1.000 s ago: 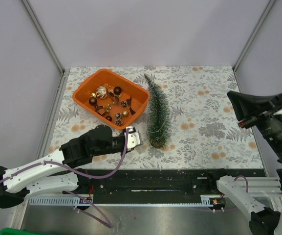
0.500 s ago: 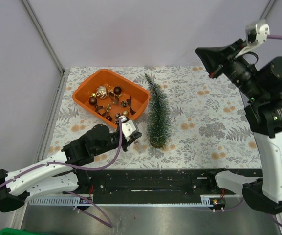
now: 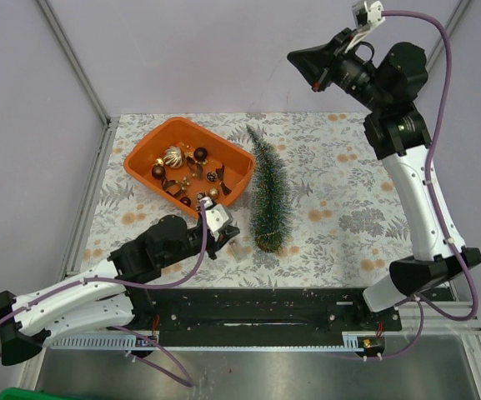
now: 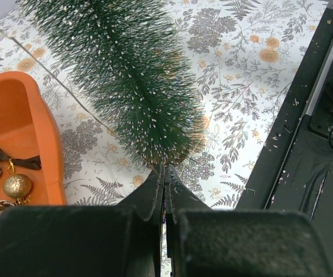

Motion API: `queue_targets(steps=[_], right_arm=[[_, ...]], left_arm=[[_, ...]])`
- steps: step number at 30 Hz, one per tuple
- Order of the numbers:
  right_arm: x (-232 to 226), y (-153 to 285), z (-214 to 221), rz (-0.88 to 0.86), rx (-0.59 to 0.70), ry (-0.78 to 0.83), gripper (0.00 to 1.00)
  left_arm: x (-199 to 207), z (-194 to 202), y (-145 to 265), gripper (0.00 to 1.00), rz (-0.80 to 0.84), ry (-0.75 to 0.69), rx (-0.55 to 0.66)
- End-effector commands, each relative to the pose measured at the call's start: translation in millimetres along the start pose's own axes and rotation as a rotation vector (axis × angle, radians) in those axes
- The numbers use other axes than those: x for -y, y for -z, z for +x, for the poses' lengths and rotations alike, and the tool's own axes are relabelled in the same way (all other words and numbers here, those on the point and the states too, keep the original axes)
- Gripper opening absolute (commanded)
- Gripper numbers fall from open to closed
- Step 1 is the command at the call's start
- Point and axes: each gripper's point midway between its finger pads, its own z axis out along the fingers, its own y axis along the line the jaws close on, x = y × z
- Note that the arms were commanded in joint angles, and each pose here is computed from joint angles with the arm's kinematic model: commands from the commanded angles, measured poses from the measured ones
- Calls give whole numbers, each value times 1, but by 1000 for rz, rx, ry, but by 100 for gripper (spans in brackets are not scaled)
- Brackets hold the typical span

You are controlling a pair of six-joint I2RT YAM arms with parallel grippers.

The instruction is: Decorate the small christmas tree

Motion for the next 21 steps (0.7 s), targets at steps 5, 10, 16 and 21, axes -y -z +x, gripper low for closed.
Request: queue_targets(steps=[5, 10, 16, 21], right_arm=[[-11, -35, -21, -155, 87, -17, 0], [4, -61, 2, -172, 54, -53, 0], [24, -85, 26, -163, 21, -72, 0], [37, -101, 40, -156, 9, -90, 0]], left_arm=[[-14, -12, 3, 0, -61, 43, 81], [-21, -2, 3, 0, -106, 96, 68], [-43, 5, 3, 0, -236, 157, 59], [-47, 5, 1, 2, -264, 168, 55]])
